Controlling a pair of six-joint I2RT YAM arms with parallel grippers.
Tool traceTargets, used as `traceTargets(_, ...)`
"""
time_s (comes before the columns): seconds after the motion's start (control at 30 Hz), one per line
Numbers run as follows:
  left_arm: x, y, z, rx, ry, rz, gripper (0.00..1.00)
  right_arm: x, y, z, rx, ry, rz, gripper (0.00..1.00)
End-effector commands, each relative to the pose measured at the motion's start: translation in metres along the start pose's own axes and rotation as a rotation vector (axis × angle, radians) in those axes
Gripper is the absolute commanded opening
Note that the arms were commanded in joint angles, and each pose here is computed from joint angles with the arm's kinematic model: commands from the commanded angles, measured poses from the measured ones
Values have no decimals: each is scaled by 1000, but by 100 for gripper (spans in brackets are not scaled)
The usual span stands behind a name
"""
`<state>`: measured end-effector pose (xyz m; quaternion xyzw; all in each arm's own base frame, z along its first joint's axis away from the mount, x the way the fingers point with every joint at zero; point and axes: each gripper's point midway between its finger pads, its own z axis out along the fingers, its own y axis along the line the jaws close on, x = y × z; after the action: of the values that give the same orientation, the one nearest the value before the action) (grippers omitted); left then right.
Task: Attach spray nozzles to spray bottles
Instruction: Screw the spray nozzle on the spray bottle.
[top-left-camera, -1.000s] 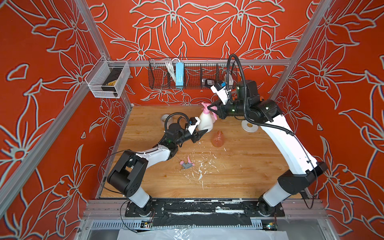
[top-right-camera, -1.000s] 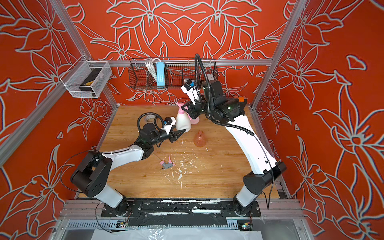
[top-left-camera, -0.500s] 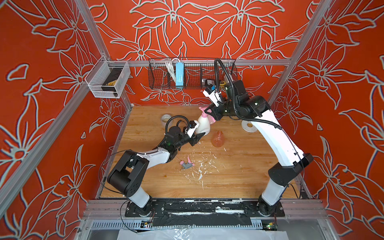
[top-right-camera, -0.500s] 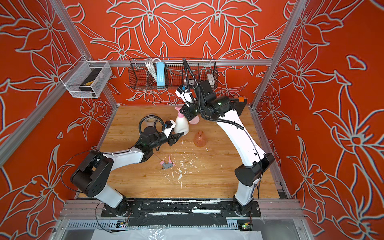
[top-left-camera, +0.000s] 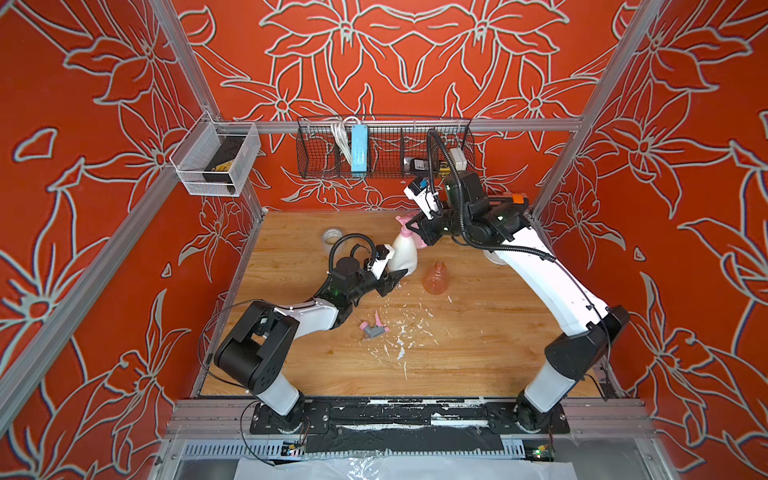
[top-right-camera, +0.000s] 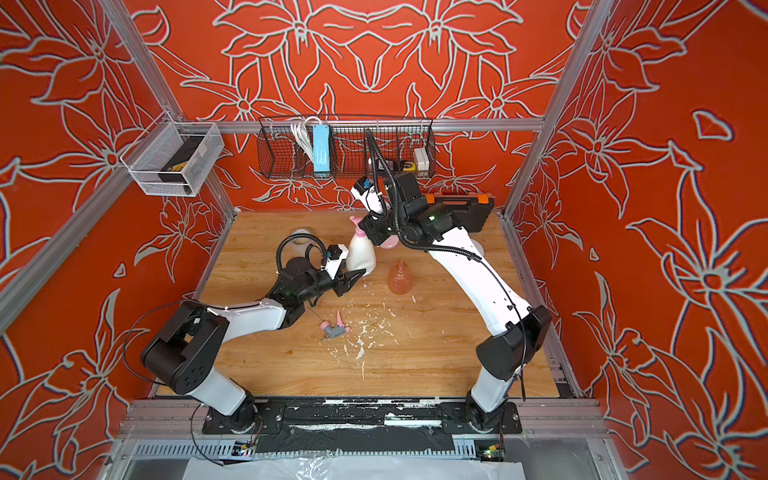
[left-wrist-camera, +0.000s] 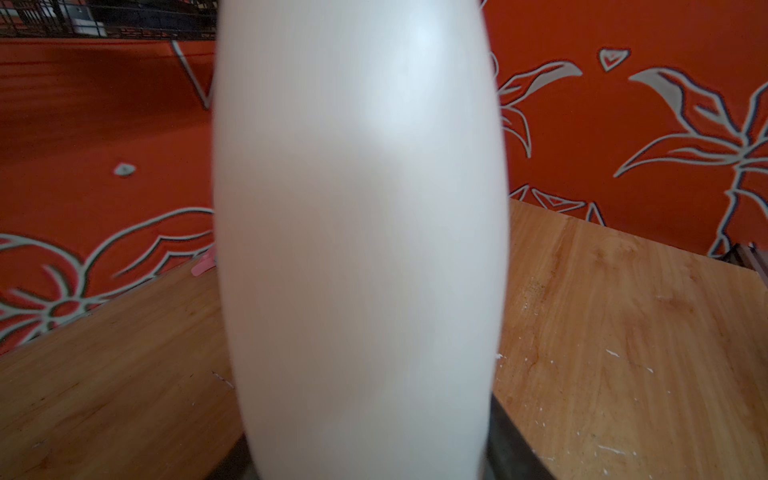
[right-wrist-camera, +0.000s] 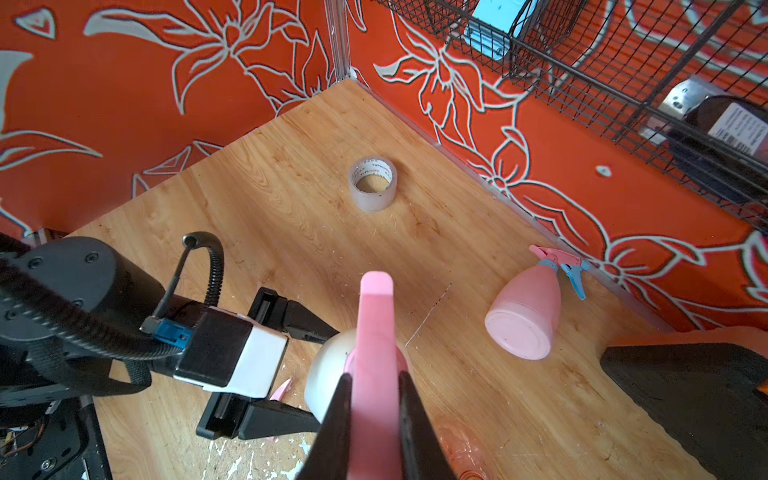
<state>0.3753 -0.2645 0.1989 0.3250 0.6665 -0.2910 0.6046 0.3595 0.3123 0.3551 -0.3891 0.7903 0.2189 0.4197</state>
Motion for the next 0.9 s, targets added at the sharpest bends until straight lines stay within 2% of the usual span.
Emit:
traceTargets(0.0,-85,-9,-14,20,-275,145,35,26,2,10,-32,91,48,0)
traceTargets(0.1,-91,-4,-16,-14,-298,147,34,35,6,10,-57,150,85,0)
traceTargets(0.23,-103,14,-18,-131,-359,160,33,58,16,10,-81,339,146,0)
traceTargets(0.37,-115,28,-18,-278,-403,207,33,72,11,15,32,452,160,0)
traceTargets(0.63,-122,39,-13,-435,-437,193,33,78,-14,22,381,496,218,0)
traceTargets(0.87,-121,33,-8,-486,-466,141,33,82,4,45,449,464,436,0)
